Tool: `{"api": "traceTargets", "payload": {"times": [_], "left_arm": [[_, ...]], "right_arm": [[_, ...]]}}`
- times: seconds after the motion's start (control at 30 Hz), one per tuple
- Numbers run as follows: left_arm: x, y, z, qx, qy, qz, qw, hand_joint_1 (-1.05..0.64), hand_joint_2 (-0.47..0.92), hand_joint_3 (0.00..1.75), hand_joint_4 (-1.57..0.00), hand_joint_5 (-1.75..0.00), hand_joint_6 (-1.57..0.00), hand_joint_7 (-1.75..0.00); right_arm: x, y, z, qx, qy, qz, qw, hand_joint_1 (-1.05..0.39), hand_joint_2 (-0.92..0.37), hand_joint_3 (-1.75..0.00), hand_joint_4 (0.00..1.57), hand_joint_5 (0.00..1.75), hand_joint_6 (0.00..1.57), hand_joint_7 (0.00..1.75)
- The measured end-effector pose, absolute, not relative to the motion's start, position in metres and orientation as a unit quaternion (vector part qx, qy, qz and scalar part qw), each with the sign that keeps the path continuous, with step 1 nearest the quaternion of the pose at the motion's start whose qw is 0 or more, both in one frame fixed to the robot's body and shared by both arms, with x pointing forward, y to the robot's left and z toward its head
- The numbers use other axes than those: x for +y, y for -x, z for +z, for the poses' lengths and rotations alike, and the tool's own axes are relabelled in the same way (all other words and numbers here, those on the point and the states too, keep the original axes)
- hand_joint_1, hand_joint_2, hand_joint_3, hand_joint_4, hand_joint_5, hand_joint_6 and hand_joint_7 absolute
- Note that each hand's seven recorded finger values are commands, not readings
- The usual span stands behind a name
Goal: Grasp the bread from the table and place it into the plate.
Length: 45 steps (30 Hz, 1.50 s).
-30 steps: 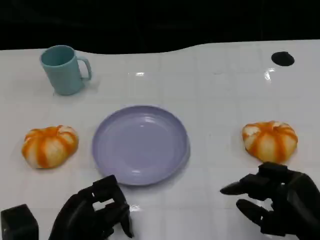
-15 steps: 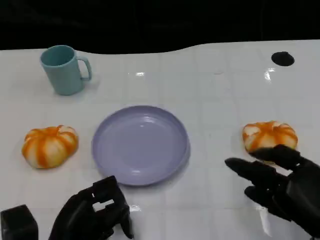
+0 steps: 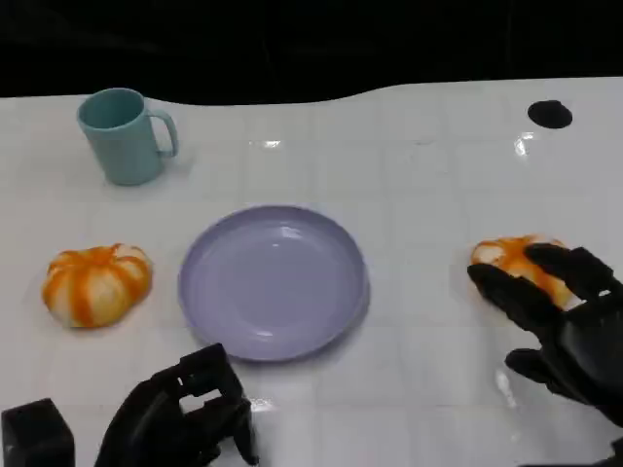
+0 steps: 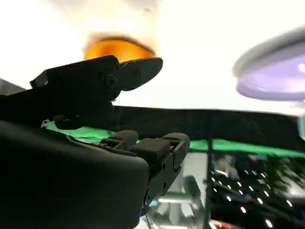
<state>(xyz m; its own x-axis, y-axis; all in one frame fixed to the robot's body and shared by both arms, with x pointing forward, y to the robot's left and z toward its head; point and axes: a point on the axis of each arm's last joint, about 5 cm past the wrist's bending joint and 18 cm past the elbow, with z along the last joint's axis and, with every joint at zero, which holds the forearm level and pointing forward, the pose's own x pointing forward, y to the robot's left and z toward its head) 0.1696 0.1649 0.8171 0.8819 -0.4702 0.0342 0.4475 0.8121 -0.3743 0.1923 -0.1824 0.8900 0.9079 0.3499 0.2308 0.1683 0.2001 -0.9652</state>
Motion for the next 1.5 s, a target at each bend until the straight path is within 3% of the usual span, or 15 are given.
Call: {"api": "traceTargets", "payload": {"times": [0.3, 1.13, 1.37, 1.5], "left_arm": [[0.165, -0.171, 0.818, 0.026, 0.187, -0.241, 0.952, -0.61, 0.92, 0.23, -0.77, -1.75, -0.71, -1.47], [0.163, -0.172, 0.818, 0.020, 0.188, -0.242, 0.952, -0.62, 0.91, 0.23, -0.79, -1.75, -0.73, -1.48], [0.163, -0.172, 0.819, 0.017, 0.187, -0.241, 0.952, -0.61, 0.92, 0.23, -0.78, -1.75, -0.71, -1.49], [0.163, -0.172, 0.818, 0.016, 0.187, -0.241, 0.952, -0.62, 0.92, 0.22, -0.77, -1.75, -0.70, -1.49]], "right_arm": [[-0.179, -0.209, 0.898, -0.170, 0.660, 0.059, 0.729, -0.52, -0.88, 0.00, 0.00, 0.39, 0.25, 0.01], [-0.173, -0.260, 0.871, -0.123, 0.705, 0.077, 0.694, -0.54, -0.84, 0.00, 0.06, 0.45, 0.30, 0.01], [-0.169, -0.268, 0.865, -0.113, 0.703, 0.087, 0.697, -0.51, -0.82, 0.00, 0.10, 0.41, 0.31, 0.01], [-0.166, -0.273, 0.862, -0.098, 0.695, 0.096, 0.706, -0.47, -0.80, 0.00, 0.28, 0.23, 0.36, 0.01]]}}
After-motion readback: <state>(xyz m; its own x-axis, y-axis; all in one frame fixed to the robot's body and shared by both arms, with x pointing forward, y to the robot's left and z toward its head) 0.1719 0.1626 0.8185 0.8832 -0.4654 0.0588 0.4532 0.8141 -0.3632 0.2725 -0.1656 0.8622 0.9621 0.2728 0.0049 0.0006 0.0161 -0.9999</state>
